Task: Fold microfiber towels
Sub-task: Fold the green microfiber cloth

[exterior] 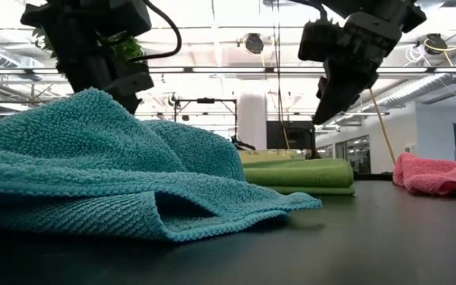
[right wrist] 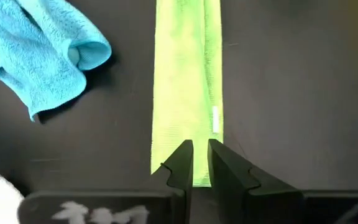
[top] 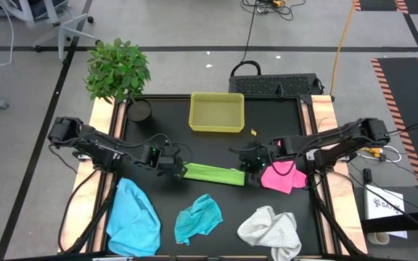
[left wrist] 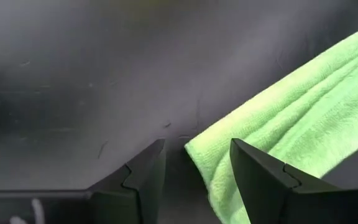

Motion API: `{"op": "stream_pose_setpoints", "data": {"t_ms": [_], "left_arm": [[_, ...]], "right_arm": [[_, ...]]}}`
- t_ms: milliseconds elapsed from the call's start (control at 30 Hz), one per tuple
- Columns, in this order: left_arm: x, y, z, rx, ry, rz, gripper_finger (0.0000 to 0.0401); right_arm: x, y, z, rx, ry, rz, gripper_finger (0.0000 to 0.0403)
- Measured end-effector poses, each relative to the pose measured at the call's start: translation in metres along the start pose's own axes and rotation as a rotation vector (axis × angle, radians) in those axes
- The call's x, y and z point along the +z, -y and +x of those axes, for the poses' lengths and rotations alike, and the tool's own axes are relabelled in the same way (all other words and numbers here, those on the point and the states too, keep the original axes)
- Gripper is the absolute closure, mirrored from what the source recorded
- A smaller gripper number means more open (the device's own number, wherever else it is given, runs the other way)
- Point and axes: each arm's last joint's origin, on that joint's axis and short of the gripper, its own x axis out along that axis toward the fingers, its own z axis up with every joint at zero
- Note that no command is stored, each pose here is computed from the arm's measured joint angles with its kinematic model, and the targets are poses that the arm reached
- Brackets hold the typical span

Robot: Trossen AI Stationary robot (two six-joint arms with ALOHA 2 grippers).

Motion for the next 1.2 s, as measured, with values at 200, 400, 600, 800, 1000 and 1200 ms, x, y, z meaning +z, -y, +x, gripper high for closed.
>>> {"op": "stream_pose_setpoints", "data": {"t_ms": [200,400,600,800,1000,1200], "left_arm": [[0.006,-0.002,0.001,0.001,0.023,-0.012,0.0219],[0.015,0.013,-0.003,-0.192,0.077,-0.033,0.0219],[0.008,0.021,-0.005,-0.245,0.055,0.021,0.0219],[-0.005,0.027,-0.007,-0.284,0.008,0.09,0.0219],[-0.014,0.028,0.004,-0.224,-0.018,0.106,0.0219],[-0.012,0.024,0.013,-0.161,-0.014,0.088,0.0219]], "right_arm": [[0.004,-0.001,0.0,0.013,0.039,-0.008,0.0367],[0.003,-0.002,0.011,0.022,0.018,0.005,0.0367],[0.002,-0.01,0.034,0.082,-0.001,0.006,0.0367],[0.002,-0.01,0.037,0.074,0.008,0.026,0.0367],[0.0,-0.009,0.04,0.049,0.001,0.025,0.0367],[-0.01,-0.006,0.044,0.04,-0.031,0.036,0.0378]]}}
